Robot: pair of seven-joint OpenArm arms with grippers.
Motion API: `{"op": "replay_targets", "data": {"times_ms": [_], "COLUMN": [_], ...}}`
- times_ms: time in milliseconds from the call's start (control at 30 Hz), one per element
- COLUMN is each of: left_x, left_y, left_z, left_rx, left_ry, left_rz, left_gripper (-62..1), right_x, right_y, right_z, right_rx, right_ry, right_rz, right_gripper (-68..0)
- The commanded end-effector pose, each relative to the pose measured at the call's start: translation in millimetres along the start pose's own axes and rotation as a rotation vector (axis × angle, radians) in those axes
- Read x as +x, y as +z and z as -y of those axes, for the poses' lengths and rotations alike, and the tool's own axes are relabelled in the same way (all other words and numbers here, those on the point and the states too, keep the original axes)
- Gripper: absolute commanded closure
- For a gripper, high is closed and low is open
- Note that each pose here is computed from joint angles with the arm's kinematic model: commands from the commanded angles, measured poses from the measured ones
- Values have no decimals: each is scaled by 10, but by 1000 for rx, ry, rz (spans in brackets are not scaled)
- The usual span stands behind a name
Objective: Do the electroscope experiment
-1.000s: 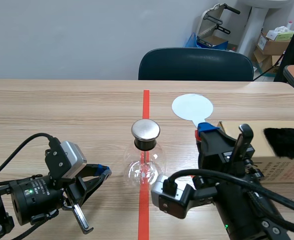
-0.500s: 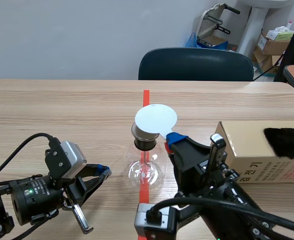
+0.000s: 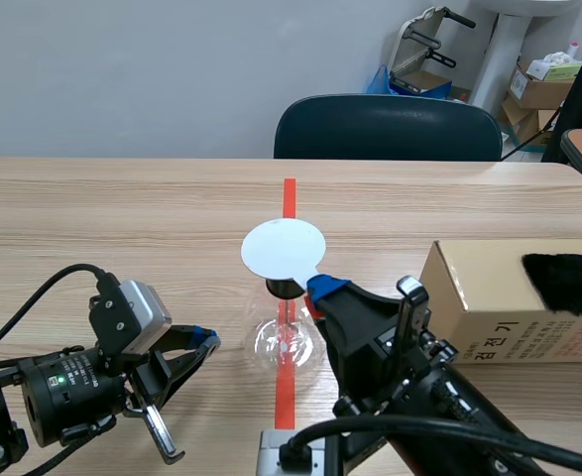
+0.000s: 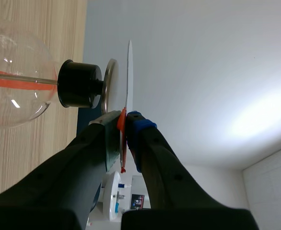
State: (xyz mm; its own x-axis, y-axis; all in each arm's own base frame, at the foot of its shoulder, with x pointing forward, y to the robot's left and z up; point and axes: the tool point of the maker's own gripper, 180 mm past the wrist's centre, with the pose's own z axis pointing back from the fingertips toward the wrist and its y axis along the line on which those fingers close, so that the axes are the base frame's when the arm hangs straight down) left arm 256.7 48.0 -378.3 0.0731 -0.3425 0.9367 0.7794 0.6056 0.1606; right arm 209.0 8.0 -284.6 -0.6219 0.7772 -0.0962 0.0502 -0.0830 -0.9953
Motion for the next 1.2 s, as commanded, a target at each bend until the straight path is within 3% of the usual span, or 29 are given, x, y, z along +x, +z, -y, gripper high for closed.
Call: {"op": "replay_targets", "data": {"times_ms": [0,567,933,1167], "left_x": [92,91,47,42], "left_y": [-24,-24,-24,-24], "left_z": [9,2,1,1], "left_rx": [0,3,4,4], "left_ry": [0,-2,-2,-2], "left_rz": [33,33,8,6], "left_gripper": [-26,-26,-26,-26], "right_x": [-58,-86,-233,-448], "right_y": [-17,12,136,226], "right_z": [56,48,114,36], "right_rx": [-21,-20,-76,-57], "right_ry": [17,22,35,53], "right_rz": [-6,-18,-90,-162], "right_gripper": [-8,-8,-8,-8]}}
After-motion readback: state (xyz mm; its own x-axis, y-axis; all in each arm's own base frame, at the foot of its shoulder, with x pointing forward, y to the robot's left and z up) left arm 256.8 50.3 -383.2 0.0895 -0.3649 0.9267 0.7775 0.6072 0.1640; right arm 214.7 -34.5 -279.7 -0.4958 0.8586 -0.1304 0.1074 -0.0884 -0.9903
